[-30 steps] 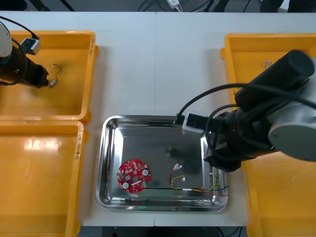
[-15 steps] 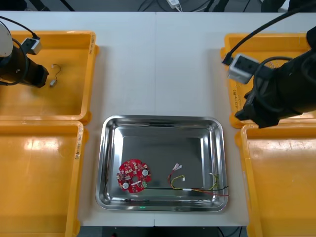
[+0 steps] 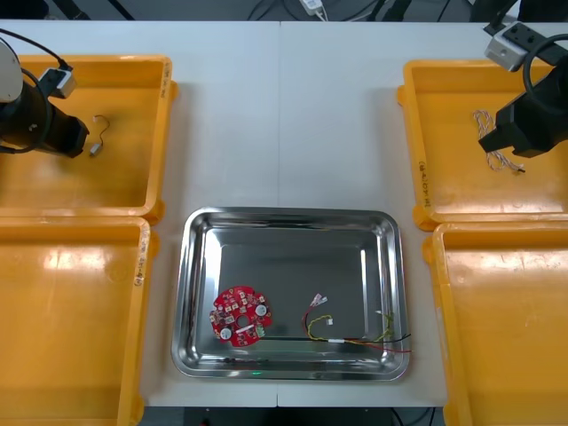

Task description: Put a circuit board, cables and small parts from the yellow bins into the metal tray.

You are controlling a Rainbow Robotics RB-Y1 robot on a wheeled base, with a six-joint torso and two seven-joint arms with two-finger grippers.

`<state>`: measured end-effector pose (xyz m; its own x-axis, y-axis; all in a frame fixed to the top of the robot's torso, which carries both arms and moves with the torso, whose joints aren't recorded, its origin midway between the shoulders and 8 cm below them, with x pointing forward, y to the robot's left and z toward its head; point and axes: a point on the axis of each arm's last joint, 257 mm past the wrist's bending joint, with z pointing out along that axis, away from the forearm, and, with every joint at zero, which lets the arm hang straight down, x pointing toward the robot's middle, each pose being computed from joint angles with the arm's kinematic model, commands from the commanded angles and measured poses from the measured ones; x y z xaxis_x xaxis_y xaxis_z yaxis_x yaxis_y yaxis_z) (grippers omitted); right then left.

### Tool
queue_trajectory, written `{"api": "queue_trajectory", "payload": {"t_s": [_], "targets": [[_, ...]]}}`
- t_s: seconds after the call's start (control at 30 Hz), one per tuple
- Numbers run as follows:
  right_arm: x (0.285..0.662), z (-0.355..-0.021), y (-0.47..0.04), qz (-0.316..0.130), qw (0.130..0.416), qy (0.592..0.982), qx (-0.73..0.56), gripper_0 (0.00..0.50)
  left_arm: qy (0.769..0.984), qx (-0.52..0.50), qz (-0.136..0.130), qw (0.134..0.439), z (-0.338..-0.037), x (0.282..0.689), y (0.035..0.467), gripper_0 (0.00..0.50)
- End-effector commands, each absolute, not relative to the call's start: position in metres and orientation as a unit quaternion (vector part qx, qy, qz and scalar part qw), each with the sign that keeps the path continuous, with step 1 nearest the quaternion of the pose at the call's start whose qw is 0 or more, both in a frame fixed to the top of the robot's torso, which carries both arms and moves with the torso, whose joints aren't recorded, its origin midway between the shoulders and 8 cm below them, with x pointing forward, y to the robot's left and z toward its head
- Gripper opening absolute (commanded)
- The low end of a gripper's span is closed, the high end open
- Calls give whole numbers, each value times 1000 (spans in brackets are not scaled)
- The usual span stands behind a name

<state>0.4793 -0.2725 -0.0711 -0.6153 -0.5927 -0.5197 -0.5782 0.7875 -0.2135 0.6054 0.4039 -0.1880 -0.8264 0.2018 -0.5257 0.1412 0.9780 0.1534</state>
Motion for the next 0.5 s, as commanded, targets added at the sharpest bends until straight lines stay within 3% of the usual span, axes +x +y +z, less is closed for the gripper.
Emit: {"api": "queue_trajectory", "payload": {"t_s": [0.03, 0.3, 0.5], "targets": [[497, -38, -307, -38, 316, 903, -289, 500, 944, 145, 77, 287, -154, 609, 407, 0], [514, -44, -336, -16, 288, 926, -242, 500, 946, 151, 82, 274, -126, 593, 413, 0], [525, -44, -356, -31, 273, 937, -216, 500, 950, 150, 81, 261, -109, 578, 408, 0]]}}
